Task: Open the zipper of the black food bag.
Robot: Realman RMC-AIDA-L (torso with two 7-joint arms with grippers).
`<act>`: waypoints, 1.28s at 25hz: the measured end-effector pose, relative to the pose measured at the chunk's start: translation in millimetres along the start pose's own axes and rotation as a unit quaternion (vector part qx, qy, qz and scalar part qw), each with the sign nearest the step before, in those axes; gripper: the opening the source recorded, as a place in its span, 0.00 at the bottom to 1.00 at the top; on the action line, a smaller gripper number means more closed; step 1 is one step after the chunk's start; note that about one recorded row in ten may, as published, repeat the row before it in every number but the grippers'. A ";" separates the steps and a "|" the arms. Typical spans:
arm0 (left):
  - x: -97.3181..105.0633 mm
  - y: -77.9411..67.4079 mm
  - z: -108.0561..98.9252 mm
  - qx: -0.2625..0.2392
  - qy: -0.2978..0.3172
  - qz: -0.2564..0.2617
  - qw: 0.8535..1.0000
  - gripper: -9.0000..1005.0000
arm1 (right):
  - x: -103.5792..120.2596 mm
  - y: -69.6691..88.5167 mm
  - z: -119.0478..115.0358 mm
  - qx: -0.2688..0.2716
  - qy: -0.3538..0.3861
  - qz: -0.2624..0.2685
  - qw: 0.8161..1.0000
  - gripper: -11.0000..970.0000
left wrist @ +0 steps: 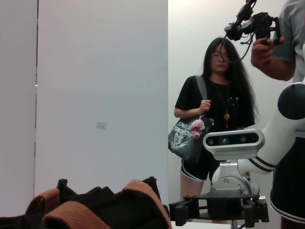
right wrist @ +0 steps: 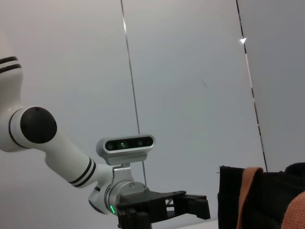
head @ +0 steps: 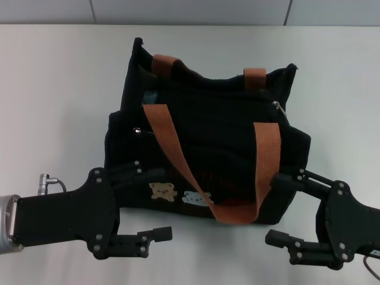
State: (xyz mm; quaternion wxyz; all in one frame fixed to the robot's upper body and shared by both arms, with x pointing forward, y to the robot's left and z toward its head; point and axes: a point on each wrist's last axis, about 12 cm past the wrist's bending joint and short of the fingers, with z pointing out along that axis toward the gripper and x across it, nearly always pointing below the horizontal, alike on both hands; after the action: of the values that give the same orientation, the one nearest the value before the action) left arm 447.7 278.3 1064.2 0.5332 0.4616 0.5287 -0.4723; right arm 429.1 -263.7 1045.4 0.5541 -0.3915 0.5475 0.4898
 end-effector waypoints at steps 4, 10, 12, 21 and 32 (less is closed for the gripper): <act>0.2 -0.4 -0.3 -0.003 -0.001 0.002 1.000 0.82 | -0.3 -0.3 0.0 0.000 0.000 -0.001 1.000 0.87; 0.6 -0.9 0.2 -0.003 -0.003 0.004 1.000 0.82 | -0.4 -0.5 0.0 0.000 0.000 -0.002 1.000 0.87; 0.3 -0.9 0.0 -0.003 -0.004 0.005 1.000 0.82 | -0.4 -0.7 -0.1 0.001 0.000 -0.002 1.000 0.87; 0.5 -3.4 -4.7 -0.017 -0.009 0.010 1.000 0.82 | 1.4 -3.3 0.7 0.010 0.008 -0.003 1.000 0.87; 1.5 -5.5 -6.2 -0.021 -0.011 0.008 1.000 0.82 | 2.5 -1.9 0.9 0.012 0.006 -0.012 1.000 0.87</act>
State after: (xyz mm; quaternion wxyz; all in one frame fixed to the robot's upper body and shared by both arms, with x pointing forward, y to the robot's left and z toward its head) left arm 441.5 283.7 1062.7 0.5522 0.4496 0.5289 -0.4618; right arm 430.9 -262.9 1042.7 0.5610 -0.3944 0.5522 0.4741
